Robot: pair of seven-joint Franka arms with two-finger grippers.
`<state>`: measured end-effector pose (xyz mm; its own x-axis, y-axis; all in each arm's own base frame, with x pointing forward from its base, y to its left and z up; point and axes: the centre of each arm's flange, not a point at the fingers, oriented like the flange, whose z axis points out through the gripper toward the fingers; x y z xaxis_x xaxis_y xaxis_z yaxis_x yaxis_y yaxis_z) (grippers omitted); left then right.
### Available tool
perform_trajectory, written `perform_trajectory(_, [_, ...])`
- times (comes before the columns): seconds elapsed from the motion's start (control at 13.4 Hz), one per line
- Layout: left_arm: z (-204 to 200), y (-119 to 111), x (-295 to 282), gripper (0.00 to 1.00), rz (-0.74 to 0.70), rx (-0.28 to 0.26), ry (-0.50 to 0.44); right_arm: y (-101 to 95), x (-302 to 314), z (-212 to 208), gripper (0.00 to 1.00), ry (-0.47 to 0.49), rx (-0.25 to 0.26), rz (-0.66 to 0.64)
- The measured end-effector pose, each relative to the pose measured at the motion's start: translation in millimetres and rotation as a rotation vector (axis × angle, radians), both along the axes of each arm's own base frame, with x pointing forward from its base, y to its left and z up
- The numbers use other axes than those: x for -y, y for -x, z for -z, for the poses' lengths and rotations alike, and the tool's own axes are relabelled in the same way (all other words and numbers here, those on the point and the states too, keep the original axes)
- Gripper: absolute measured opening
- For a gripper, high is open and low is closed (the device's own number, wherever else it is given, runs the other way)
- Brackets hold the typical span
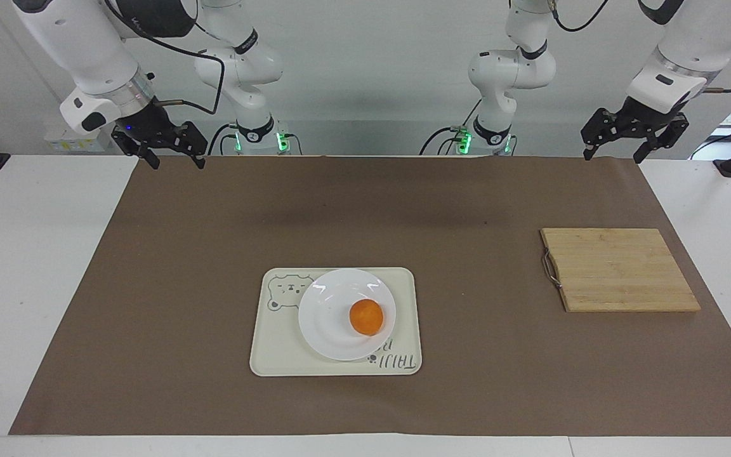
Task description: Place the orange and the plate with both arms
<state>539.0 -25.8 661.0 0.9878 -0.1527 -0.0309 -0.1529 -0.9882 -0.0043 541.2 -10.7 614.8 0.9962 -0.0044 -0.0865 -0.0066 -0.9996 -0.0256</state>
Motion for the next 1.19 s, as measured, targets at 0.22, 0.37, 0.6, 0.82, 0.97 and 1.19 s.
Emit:
perform_trajectory(0.22, [0.0,0.0,0.0,1.0,0.0,0.0,0.0,2.6,-11.0,-16.4,1.0,0.047,0.041,-0.067])
perform_trajectory(0.37, [0.0,0.0,0.0,1.0,0.0,0.0,0.0,12.2,-10.6,-40.5,1.0,0.032,0.089,-0.042])
perform_trajectory(0.6, [0.0,0.0,0.0,1.0,0.0,0.0,0.0,23.5,-6.8,-57.4,1.0,-0.013,0.12,0.015])
perform_trajectory(0.82, [0.0,0.0,0.0,1.0,0.0,0.0,0.0,22.2,-6.9,-49.4,1.0,-0.014,0.103,0.017])
perform_trajectory(0.97, [0.0,0.0,0.0,1.0,0.0,0.0,0.0,20.1,-7.3,-45.7,1.0,-0.013,0.088,0.016])
perform_trajectory(1.19, [0.0,0.0,0.0,1.0,0.0,0.0,0.0,17.7,-9.3,-42.3,1.0,-0.012,0.081,0.013])
